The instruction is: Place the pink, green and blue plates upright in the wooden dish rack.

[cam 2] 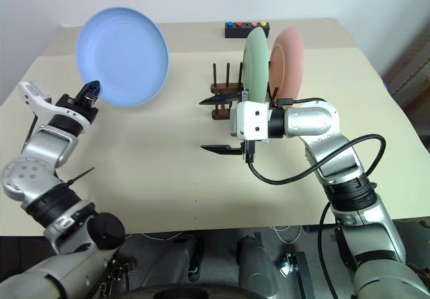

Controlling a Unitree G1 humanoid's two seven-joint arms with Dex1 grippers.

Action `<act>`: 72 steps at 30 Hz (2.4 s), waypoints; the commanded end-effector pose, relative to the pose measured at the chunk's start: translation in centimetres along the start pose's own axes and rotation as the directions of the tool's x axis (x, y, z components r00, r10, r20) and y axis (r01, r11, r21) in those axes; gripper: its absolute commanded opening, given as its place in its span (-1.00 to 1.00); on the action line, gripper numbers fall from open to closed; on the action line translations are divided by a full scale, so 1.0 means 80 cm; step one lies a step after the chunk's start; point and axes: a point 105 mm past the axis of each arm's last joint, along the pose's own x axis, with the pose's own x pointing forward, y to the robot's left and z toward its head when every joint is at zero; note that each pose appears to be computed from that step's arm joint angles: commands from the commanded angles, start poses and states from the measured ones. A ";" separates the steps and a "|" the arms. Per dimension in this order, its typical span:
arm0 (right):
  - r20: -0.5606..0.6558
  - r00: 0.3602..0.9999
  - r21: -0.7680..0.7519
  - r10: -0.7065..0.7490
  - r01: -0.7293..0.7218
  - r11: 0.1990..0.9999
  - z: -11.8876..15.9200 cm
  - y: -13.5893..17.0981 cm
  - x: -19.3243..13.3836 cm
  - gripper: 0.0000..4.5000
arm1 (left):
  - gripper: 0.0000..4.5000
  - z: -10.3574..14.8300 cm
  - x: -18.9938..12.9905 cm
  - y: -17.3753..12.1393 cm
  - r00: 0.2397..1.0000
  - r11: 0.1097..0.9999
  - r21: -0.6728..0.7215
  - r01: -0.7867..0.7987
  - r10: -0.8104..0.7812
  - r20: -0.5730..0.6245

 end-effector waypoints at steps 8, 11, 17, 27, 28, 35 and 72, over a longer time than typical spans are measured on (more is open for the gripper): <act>-0.056 0.981 -0.611 -0.186 0.114 0.783 0.004 -0.040 0.056 1.00 | -0.99 -0.023 -0.014 -0.091 0.977 0.978 0.122 0.170 -0.183 0.105; -0.081 0.972 -0.623 -0.219 0.122 0.773 -0.008 -0.042 0.064 1.00 | -0.99 -0.029 -0.015 -0.104 0.970 0.964 0.173 0.201 -0.221 0.102; -0.135 0.950 -0.619 -0.283 0.142 0.773 -0.025 -0.051 0.072 0.88 | -1.00 -0.042 -0.017 -0.117 0.963 0.948 0.205 0.244 -0.262 0.068; -0.154 0.936 -0.613 -0.317 0.162 0.774 -0.032 -0.059 0.071 -0.97 | -1.00 -0.047 -0.010 -0.109 0.973 0.950 0.231 0.211 -0.227 0.045; -0.155 0.935 -0.612 -0.318 0.162 0.774 -0.032 -0.059 0.071 -0.97 | -1.00 -0.049 -0.010 -0.111 0.970 0.946 0.232 0.227 -0.241 0.034; -0.162 0.923 -0.616 -0.349 0.181 0.766 -0.034 -0.067 0.066 -1.00 | 0.32 -0.038 -0.013 -0.116 0.953 0.938 0.198 0.286 -0.299 0.041; 0.108 0.697 0.990 -0.709 -0.140 0.013 -0.040 -0.137 -0.058 -1.00 | 0.99 -0.027 -0.102 -0.110 0.602 0.310 0.539 0.783 -0.594 -0.533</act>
